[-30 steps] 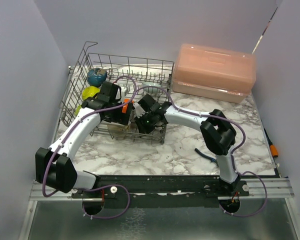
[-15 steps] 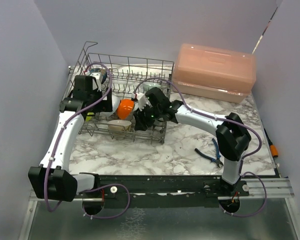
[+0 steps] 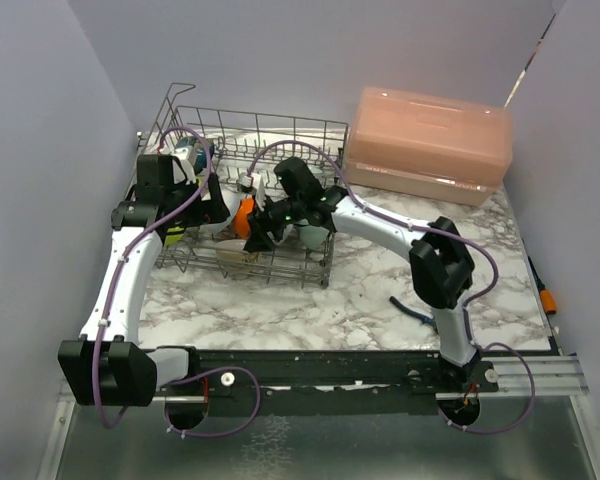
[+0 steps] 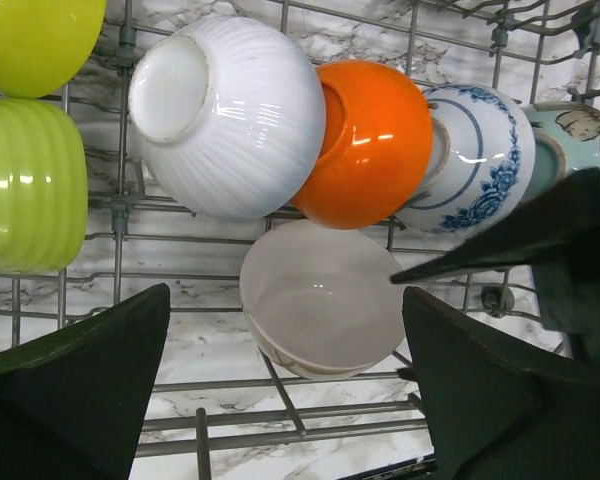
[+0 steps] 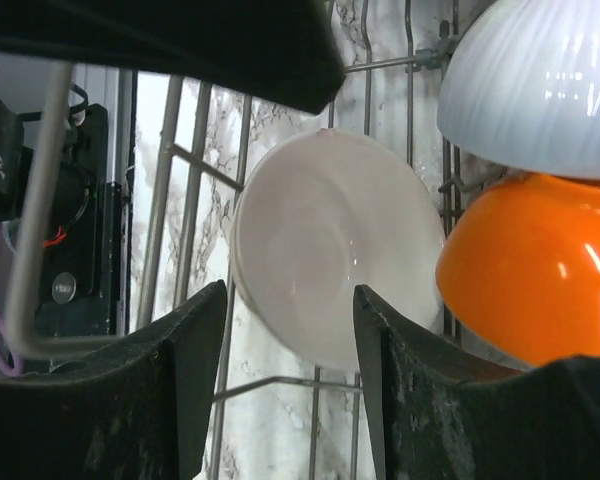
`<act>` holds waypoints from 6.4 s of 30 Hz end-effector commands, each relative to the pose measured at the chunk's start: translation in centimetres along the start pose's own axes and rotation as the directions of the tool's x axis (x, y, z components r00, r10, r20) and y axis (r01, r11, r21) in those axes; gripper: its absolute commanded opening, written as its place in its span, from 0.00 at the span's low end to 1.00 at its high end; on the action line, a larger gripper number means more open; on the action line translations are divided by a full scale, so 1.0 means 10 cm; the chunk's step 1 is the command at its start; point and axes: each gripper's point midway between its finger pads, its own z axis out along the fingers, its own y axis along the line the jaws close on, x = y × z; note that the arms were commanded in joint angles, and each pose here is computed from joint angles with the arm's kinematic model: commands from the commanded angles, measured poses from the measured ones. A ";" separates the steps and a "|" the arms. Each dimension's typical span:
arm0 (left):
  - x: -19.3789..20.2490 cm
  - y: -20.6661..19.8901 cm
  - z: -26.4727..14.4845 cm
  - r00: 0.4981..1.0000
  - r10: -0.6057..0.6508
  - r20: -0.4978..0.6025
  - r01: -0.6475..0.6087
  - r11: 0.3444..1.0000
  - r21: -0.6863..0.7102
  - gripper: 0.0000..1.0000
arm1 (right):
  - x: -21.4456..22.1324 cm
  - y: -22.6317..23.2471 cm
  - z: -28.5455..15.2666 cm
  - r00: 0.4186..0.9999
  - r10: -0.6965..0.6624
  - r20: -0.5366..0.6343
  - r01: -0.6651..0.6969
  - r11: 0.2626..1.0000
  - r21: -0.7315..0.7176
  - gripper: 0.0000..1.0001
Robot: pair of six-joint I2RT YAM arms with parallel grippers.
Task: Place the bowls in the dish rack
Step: Adjust the bowl in the dish rack.
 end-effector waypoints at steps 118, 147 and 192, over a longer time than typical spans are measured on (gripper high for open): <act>0.33 -1.14 0.47 0.682 0.656 0.323 -0.705 0.472 0.529 0.75 | 0.82 -0.91 -1.02 0.884 0.467 0.002 -0.441 0.834 0.332 0.00; 0.99 -1.55 0.94 0.313 0.824 0.472 -0.840 0.009 0.543 0.82 | 0.97 -1.13 -1.11 0.838 0.546 0.016 -0.499 0.754 0.428 0.13; 1.07 -1.76 0.93 0.556 0.757 0.343 -0.684 0.183 0.706 0.55 | 0.76 -0.40 -1.24 0.982 0.082 -0.172 -0.022 0.945 0.325 0.79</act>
